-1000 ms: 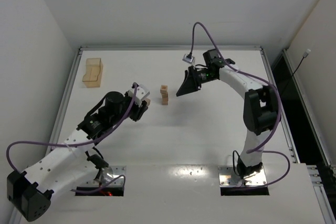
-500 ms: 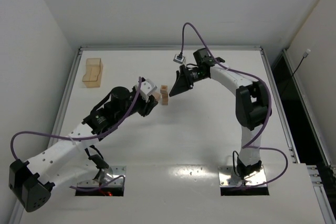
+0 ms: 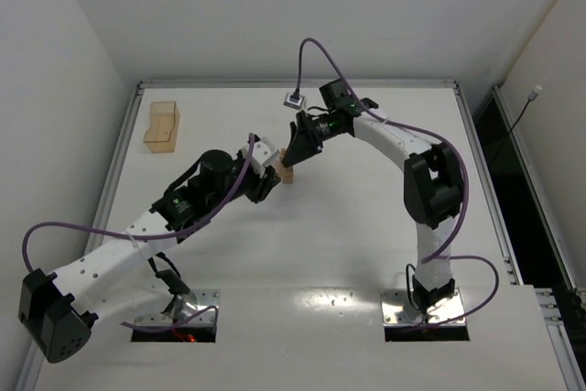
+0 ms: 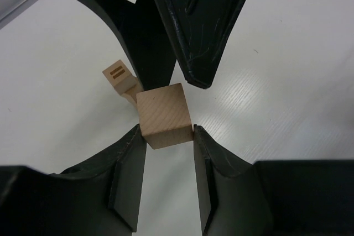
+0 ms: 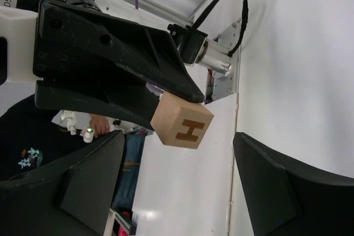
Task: Build the wood block tower
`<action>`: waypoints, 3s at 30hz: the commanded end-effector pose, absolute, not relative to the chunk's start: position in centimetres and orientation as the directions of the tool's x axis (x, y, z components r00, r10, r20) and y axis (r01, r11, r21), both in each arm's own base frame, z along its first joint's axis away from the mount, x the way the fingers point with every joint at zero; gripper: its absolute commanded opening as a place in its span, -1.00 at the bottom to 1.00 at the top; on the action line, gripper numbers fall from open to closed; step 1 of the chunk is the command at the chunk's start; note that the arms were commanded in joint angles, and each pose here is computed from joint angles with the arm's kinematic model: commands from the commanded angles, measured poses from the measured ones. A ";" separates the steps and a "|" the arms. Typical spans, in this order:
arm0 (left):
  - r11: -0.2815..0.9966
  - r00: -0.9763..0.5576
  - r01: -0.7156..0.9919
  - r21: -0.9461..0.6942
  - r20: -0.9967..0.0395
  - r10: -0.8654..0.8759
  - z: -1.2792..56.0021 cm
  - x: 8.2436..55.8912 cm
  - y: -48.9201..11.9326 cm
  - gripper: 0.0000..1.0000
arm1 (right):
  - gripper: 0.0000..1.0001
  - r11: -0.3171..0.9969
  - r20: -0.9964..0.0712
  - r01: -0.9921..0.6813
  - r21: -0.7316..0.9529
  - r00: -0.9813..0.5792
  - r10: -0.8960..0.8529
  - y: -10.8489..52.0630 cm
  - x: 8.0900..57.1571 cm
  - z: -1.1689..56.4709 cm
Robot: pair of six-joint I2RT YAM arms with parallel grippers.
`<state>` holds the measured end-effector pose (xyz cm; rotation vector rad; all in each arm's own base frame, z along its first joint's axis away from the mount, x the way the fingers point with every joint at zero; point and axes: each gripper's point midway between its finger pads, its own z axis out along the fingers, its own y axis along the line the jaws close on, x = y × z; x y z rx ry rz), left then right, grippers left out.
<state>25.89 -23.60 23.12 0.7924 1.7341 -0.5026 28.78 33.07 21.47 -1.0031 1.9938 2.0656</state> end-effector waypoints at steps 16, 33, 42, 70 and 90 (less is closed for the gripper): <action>0.688 -0.065 0.717 0.112 -0.972 0.226 26.1 26.6 -24.0 -1.00 | -0.21 -0.301 -0.535 -0.444 0.844 -0.735 -0.416 34.5 26.5 24.3; 0.684 -0.078 0.720 0.119 -0.965 0.250 25.0 26.5 -23.9 -0.47 | -1.00 -0.312 -0.548 -0.453 0.835 -0.723 -0.420 34.8 26.1 24.5; 0.732 -0.104 0.672 0.116 -0.963 0.249 25.6 26.4 -22.3 0.92 | -1.00 -0.221 -0.553 -0.507 0.833 -0.757 -0.348 32.7 28.7 23.7; 0.951 -0.350 0.257 0.172 -0.901 0.257 24.1 31.3 -9.7 0.99 | -1.00 0.609 -0.714 -0.793 0.016 -0.436 -0.549 29.2 39.9 21.6; 0.994 -0.442 0.019 0.111 -0.890 0.107 24.8 33.7 -3.2 0.99 | -1.00 0.623 -0.605 -0.765 -0.165 -0.420 -0.676 32.0 40.7 17.9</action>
